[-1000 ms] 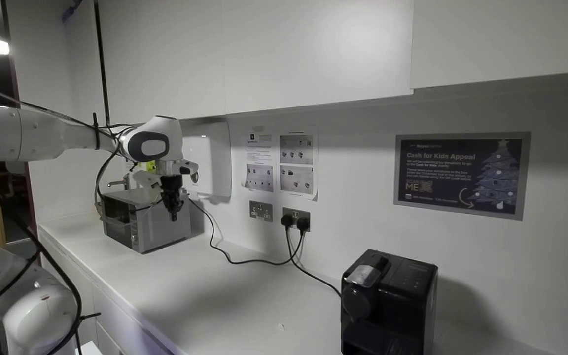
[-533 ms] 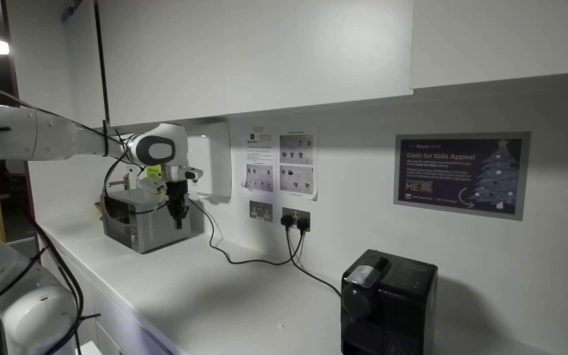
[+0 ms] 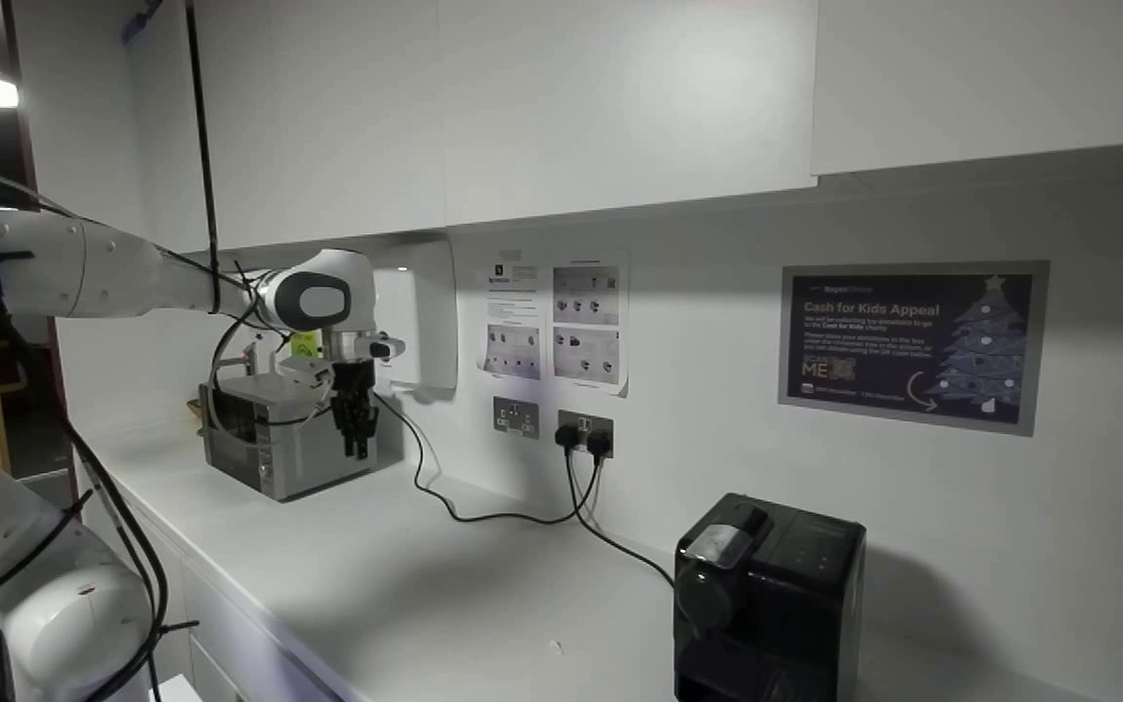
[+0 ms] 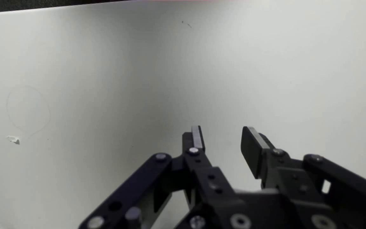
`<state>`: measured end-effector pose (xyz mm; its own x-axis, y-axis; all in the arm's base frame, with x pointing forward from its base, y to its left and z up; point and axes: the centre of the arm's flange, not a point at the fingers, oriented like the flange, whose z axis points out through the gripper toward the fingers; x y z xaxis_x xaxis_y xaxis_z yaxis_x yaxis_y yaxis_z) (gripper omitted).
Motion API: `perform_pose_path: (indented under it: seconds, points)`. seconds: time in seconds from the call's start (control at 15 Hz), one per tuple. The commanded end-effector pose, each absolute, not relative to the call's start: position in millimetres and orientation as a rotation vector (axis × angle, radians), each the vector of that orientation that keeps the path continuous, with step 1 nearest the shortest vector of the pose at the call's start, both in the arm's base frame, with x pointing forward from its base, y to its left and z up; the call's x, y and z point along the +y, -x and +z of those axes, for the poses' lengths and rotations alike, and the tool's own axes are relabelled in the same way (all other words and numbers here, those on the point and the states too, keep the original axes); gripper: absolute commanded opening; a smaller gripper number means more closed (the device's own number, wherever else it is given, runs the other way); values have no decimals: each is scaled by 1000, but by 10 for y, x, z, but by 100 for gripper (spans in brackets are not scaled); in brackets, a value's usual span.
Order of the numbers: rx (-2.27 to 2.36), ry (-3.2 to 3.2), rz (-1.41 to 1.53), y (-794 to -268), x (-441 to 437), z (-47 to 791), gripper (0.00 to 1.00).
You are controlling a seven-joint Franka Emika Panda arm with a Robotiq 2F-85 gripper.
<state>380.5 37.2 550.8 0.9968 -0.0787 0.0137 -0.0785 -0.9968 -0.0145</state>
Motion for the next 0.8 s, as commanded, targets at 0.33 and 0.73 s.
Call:
perform_pose_path:
  seconds: [0.33,0.73]
  points:
    - [123,3125,-23,-3806,372,5511,41]
    - [123,3125,-24,-3806,372,5512,41]
